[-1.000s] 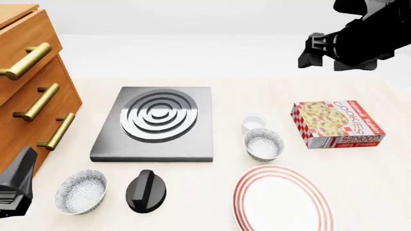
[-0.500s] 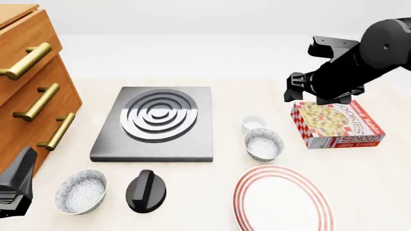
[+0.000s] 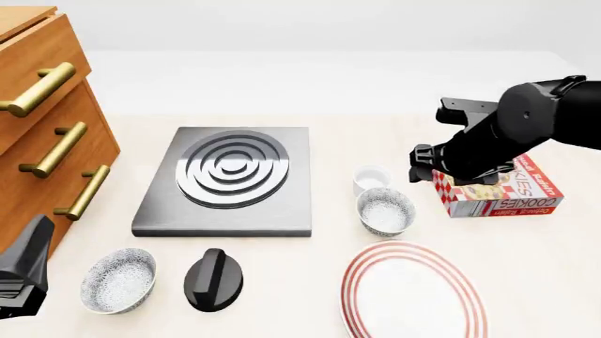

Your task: Pick the akita bowl between the plate and the ramekin and place it on the plate.

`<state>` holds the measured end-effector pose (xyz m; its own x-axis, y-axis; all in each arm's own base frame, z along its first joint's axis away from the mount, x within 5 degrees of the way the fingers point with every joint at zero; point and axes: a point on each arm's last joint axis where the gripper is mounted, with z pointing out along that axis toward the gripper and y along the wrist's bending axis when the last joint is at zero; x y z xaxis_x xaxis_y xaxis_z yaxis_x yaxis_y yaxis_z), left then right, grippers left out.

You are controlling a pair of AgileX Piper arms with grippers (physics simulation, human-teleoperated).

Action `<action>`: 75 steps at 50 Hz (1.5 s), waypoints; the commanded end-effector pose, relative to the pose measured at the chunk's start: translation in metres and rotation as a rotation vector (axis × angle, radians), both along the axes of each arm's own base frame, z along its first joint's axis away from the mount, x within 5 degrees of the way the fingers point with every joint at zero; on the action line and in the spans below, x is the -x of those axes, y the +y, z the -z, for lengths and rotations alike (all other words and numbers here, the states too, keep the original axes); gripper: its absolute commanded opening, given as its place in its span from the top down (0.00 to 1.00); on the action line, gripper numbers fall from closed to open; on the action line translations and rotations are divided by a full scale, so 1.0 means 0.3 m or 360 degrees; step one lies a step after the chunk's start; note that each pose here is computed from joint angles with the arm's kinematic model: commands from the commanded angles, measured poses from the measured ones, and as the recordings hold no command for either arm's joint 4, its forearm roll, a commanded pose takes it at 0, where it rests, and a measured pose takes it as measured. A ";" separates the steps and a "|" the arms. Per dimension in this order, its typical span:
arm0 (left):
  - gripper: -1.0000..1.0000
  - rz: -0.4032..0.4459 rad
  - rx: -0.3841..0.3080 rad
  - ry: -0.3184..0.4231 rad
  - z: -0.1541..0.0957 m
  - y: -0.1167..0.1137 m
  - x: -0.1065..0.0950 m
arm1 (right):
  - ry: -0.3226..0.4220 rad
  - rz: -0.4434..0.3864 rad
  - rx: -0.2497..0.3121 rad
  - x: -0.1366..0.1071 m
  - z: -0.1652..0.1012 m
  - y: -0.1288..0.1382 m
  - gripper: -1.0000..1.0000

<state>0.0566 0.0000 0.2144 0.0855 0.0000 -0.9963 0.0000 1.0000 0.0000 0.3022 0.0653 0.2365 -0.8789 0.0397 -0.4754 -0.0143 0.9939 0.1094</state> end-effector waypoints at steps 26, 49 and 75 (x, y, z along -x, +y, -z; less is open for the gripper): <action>0.00 0.0000 0.0000 0.0000 0.000 0.000 0.000 | 0.0130 -0.0025 0.0042 -0.040 0.210 0.007 0.00; 0.00 0.0000 0.0000 0.0000 0.000 0.000 0.000 | 0.0170 -0.0033 0.0038 -0.031 0.263 0.031 0.00; 0.00 0.0000 0.0000 0.0000 0.000 0.000 0.000 | 0.0195 -0.0037 0.0041 -0.033 0.293 0.038 0.00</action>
